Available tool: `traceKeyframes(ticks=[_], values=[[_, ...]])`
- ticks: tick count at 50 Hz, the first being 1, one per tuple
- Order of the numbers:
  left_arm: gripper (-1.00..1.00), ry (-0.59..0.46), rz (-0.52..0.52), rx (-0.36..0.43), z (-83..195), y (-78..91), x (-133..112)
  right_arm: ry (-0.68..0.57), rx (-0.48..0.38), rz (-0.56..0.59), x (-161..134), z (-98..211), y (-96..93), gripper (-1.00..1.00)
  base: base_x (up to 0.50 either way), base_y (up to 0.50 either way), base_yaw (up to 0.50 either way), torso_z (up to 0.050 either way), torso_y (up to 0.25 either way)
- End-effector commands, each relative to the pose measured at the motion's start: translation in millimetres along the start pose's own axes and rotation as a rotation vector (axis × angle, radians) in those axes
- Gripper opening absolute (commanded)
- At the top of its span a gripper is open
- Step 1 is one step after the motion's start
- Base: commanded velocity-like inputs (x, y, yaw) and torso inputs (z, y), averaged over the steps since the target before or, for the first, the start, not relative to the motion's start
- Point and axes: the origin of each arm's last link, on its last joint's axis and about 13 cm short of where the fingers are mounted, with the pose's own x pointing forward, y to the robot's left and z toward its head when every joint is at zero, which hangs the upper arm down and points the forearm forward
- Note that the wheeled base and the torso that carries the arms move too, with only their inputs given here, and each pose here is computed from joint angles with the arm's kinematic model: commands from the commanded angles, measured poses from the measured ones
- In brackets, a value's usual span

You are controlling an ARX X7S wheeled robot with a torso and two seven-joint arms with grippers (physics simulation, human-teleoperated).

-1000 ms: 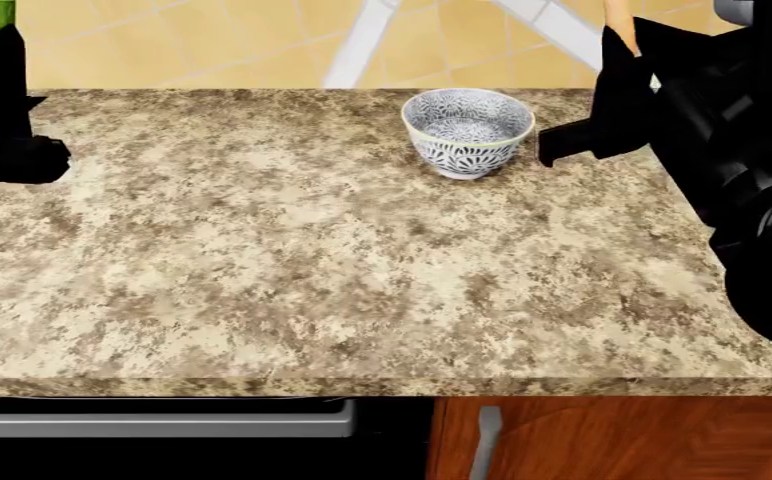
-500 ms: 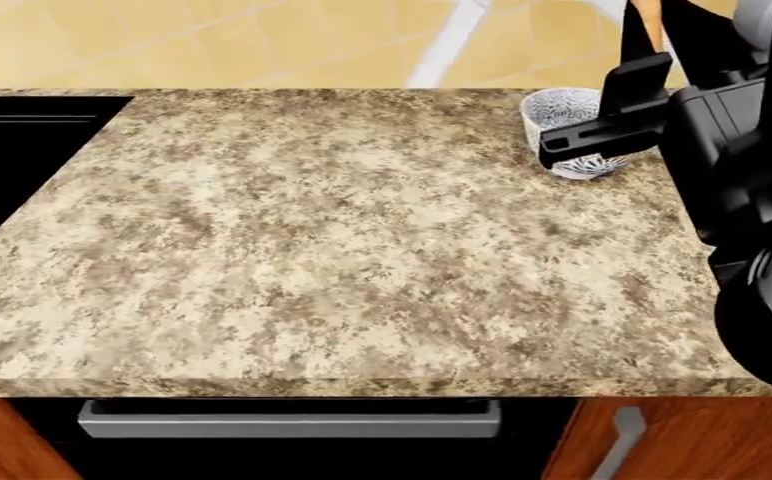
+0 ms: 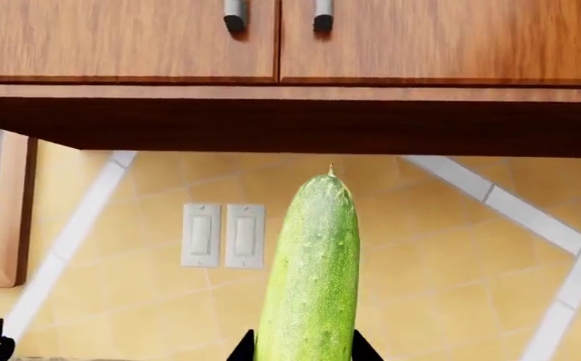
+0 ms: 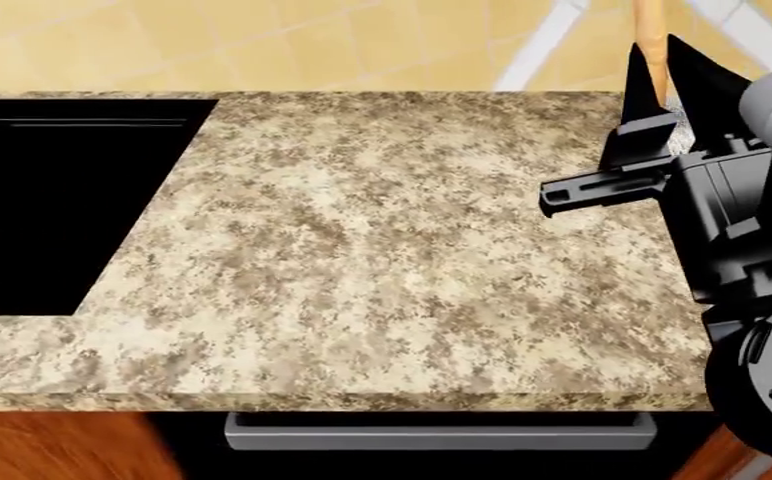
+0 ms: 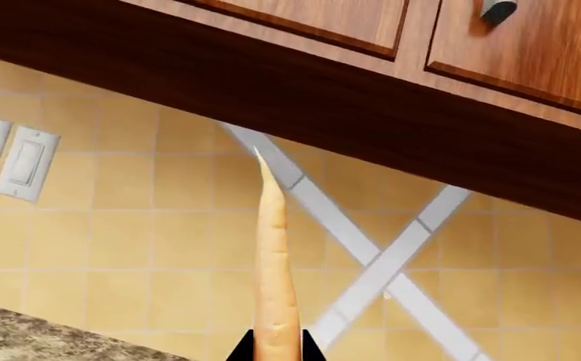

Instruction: Place the two vegetables and bowl onto the tray for setting up a vegetable dip station.

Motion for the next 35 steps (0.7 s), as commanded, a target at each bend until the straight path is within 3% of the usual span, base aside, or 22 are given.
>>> traceKeyframes(ticks=[1, 35], values=[[-1.00, -0.020, 0.002, -0.001, 1.8, -0.5, -4.6, -0.015, -0.029, -0.016, -8.9, -7.7, 4.4, -1.00, 0.07, 0.50, 0.00, 0.000, 0.000], [-1.00, -0.026, 0.014, -0.002, 0.9, 2.3, -7.8, -0.043, -0.124, -0.046, -35.5, -8.8, 7.2, -1.00, 0.09, 0.50, 0.00, 0.000, 0.001]])
